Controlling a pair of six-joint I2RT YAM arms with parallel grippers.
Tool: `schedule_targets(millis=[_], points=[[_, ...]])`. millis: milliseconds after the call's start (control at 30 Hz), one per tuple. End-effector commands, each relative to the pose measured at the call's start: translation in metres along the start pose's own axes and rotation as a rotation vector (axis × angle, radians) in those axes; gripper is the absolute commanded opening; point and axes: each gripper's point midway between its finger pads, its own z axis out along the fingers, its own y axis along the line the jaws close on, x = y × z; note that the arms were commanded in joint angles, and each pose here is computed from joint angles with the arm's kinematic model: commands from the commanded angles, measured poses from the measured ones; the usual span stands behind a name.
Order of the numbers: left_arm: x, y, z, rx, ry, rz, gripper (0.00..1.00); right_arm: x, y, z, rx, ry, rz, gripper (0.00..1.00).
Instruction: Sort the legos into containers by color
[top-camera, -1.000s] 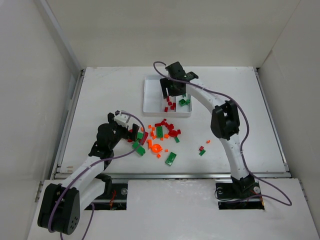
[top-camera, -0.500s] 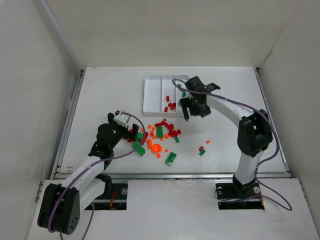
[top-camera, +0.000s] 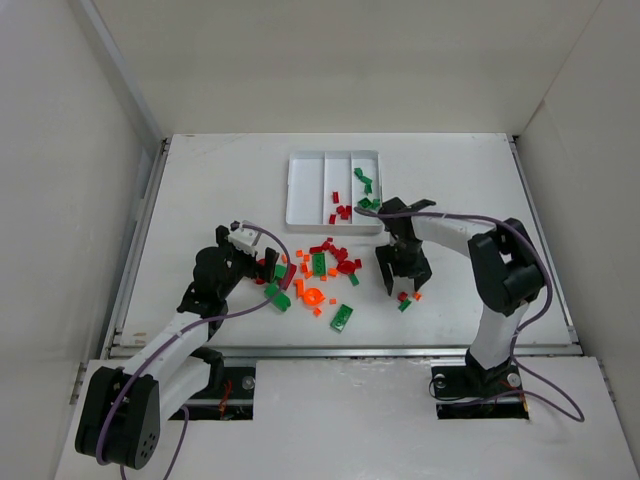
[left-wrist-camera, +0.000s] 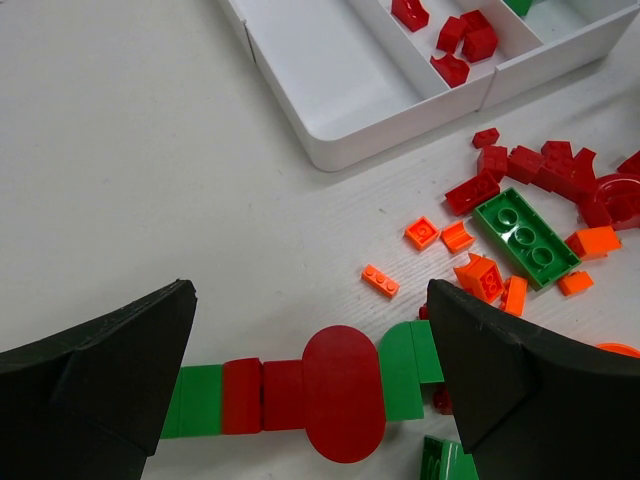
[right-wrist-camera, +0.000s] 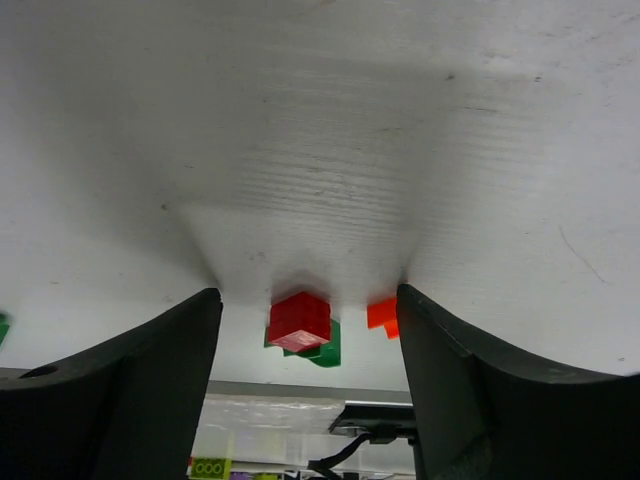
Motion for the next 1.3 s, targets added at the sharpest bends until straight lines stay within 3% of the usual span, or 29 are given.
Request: schedule_targets(millis=[0,200,500,600,700,867,900,1000,1033,1167,1200,1233,1267], points=[[-0.012,-0.002,0.000,0.013,-0.054,0.016,1.00,-0.006,0.017,-0.011,-0.052,-0.063,-0.011,0.75],[-0.012,-0.002,0.000,0.013,-0.054,0.025,1.00,-0.005,0.028,-0.007,-0.046,-0.050,-0.047,0.60],[-0.012,-0.002,0.000,0.013,-0.054,0.025,1.00,0.008,0.017,-0.001,0.001,-0.008,-0.045,0.57],[-0.012,-0.003,0.000,0.025,-0.056,0.045,1.00,0.011,0.014,0.001,0.013,-0.003,-0.045,0.50],[-0.024,-0.001,0.002,0.029,-0.082,0.101,1.00,0.014,0.014,0.002,0.008,0.009,-0.044,0.35],[-0.049,0.049,0.000,-0.184,-0.046,0.375,1.00,0.014,0.014,0.002,0.008,0.009,-0.044,0.13],[-0.051,0.059,-0.003,-0.215,-0.022,0.523,1.00,0.014,0.014,0.002,0.008,0.009,-0.044,0.11],[-0.047,0.078,-0.011,-0.278,0.052,0.771,1.00,0.007,0.017,-0.002,-0.001,-0.012,-0.045,0.04],[-0.046,0.084,-0.014,-0.293,0.082,0.888,1.00,0.009,0.016,-0.002,0.003,-0.004,-0.045,0.04],[-0.046,0.096,-0.022,-0.369,0.108,0.948,1.00,-0.002,0.016,-0.012,0.013,-0.044,-0.063,0.04],[-0.043,0.098,-0.024,-0.378,0.110,0.927,1.00,-0.001,0.016,-0.015,0.015,-0.040,-0.063,0.11],[-0.043,0.098,-0.024,-0.379,0.108,0.915,1.00,0.000,0.013,-0.015,0.029,-0.036,-0.063,0.31],[-0.045,0.099,-0.026,-0.392,0.103,0.905,1.00,0.003,0.011,-0.016,0.034,-0.025,-0.074,0.39]])
